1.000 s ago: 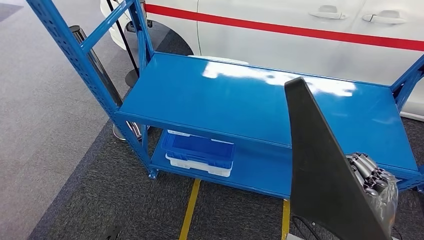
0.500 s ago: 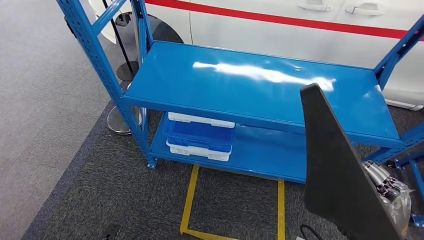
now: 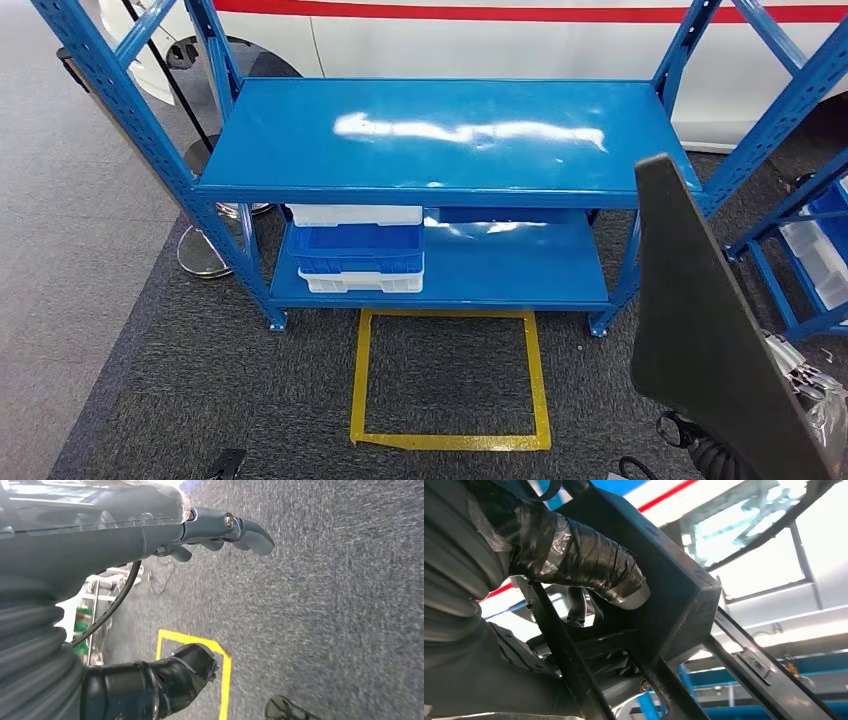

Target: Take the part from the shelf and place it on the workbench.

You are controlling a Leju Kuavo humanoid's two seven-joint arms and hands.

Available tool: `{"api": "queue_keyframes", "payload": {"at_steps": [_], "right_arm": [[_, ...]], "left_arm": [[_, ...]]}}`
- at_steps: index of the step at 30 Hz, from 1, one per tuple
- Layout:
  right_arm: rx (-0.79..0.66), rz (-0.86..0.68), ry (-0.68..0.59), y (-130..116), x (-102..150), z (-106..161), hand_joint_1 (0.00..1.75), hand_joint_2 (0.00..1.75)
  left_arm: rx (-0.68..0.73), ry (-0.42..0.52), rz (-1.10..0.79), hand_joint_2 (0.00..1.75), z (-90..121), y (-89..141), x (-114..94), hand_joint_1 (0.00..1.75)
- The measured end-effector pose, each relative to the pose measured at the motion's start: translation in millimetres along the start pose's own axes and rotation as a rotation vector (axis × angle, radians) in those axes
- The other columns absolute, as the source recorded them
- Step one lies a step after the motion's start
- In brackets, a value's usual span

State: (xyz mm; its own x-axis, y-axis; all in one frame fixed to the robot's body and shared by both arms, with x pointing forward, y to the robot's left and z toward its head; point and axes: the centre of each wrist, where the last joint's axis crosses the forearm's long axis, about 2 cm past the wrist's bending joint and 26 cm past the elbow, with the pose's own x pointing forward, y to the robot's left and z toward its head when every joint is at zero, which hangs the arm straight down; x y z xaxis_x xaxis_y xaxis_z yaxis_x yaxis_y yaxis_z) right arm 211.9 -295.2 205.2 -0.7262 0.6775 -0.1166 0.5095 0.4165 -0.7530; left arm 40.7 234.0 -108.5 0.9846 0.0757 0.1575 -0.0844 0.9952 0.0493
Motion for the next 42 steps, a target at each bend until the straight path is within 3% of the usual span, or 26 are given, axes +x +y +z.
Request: {"api": "queue_keyframes", "payload": {"at_steps": [15,42], "right_arm": [[0.022,0.024,0.041,-5.5,8.0,15.0,1.75,1.75],[0.026,0.039,0.044,-9.3,3.6,11.0,1.75,1.75]], "left_arm": [[0.017,-0.017,-0.008,1.75,0.2,-0.8,0.5,0.00],[0.026,-0.007,-0.004,1.75,0.5,-1.8,-0.6,0.00]]}}
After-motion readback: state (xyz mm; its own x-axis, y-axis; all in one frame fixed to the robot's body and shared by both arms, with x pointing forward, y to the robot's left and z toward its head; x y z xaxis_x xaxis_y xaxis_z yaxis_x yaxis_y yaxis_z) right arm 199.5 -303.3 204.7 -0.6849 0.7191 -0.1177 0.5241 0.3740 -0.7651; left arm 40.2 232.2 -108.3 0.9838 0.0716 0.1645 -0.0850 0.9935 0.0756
